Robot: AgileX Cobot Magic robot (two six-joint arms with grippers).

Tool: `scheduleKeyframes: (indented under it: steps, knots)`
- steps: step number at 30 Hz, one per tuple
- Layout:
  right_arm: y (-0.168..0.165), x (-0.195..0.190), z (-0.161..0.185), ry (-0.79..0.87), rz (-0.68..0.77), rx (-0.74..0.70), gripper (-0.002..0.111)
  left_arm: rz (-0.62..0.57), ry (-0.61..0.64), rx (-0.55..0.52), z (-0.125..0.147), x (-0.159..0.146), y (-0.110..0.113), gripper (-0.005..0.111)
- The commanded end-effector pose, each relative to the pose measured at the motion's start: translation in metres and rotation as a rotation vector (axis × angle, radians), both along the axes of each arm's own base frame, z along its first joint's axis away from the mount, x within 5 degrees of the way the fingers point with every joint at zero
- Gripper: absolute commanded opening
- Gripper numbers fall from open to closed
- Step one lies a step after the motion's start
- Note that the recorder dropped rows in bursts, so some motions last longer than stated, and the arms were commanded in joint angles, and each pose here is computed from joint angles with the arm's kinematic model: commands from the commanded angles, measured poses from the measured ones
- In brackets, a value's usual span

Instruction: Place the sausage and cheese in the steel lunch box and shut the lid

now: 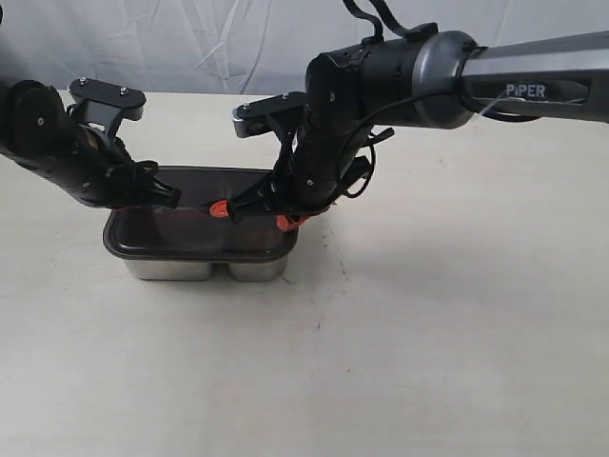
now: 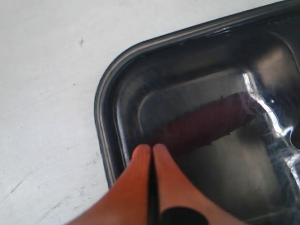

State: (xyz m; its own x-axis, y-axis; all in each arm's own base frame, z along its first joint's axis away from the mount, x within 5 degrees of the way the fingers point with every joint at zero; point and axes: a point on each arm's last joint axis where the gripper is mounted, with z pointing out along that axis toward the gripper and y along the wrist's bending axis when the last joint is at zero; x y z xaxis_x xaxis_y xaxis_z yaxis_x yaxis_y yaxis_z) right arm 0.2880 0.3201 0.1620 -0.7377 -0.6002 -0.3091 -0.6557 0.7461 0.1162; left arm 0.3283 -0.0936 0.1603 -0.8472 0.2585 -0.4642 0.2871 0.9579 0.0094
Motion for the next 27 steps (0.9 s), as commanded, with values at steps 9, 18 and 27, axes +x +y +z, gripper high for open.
scheduleKeyframes:
  steps: [9, 18, 27]
  knots:
    - [-0.022, -0.013, 0.087, -0.196, 0.019, 0.067, -0.001, 0.005, -0.225, -0.077, 0.085, -0.029, 0.006, 0.0]
    - [-0.086, -0.072, 0.147, -0.276, 0.012, 0.162, -0.001, 0.031, -0.601, -0.251, 0.168, -0.14, 0.037, 0.0]
    - [-0.153, -0.141, 0.123, -0.314, -0.043, 0.338, -0.001, 0.033, -0.785, -0.362, 0.167, -0.233, 0.062, 0.0]
